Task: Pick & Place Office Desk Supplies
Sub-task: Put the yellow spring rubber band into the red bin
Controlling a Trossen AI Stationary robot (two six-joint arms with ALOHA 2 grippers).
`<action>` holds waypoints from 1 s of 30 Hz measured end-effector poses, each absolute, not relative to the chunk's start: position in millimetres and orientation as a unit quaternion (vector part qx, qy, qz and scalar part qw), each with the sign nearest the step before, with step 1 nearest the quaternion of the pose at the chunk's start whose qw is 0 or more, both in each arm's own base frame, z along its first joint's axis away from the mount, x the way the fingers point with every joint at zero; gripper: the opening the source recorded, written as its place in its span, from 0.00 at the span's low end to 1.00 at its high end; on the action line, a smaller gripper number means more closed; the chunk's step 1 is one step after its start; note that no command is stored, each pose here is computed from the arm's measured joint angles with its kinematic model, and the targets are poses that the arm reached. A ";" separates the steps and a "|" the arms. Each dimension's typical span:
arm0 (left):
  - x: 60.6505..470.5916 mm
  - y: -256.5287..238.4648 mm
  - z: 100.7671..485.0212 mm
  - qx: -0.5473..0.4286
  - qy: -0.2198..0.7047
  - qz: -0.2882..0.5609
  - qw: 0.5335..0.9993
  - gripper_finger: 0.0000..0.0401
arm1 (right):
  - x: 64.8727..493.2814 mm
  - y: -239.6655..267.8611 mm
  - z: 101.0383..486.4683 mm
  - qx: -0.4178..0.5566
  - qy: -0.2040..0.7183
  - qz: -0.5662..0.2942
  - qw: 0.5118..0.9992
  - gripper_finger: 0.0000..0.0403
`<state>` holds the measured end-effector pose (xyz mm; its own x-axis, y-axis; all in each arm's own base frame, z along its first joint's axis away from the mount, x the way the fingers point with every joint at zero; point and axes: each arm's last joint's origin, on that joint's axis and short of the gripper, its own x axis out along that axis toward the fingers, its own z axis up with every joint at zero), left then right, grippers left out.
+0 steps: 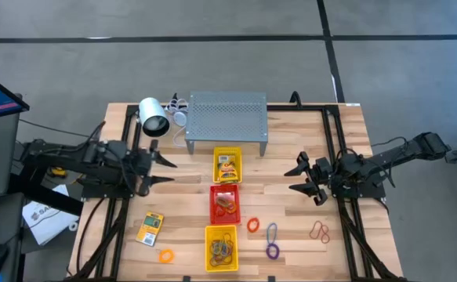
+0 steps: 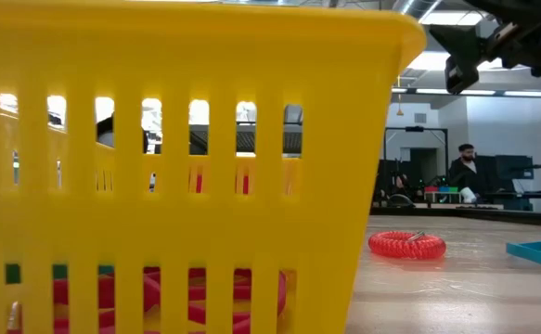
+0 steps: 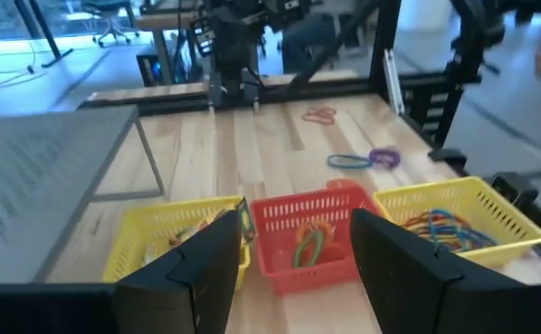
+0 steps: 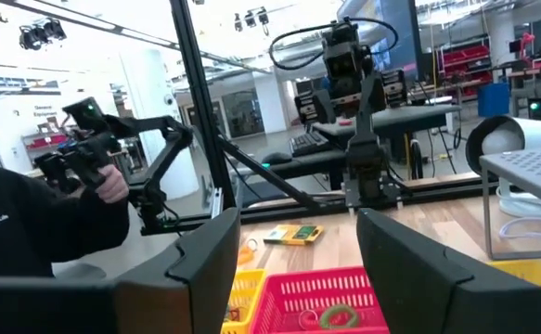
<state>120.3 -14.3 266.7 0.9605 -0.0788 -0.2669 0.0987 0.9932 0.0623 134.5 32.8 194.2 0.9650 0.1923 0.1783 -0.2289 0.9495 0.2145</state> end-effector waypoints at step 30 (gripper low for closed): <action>127.4 -34.6 181.8 -0.143 0.306 -0.174 0.925 0.49 | 134.7 31.5 194.9 0.169 -0.081 0.083 0.979 0.53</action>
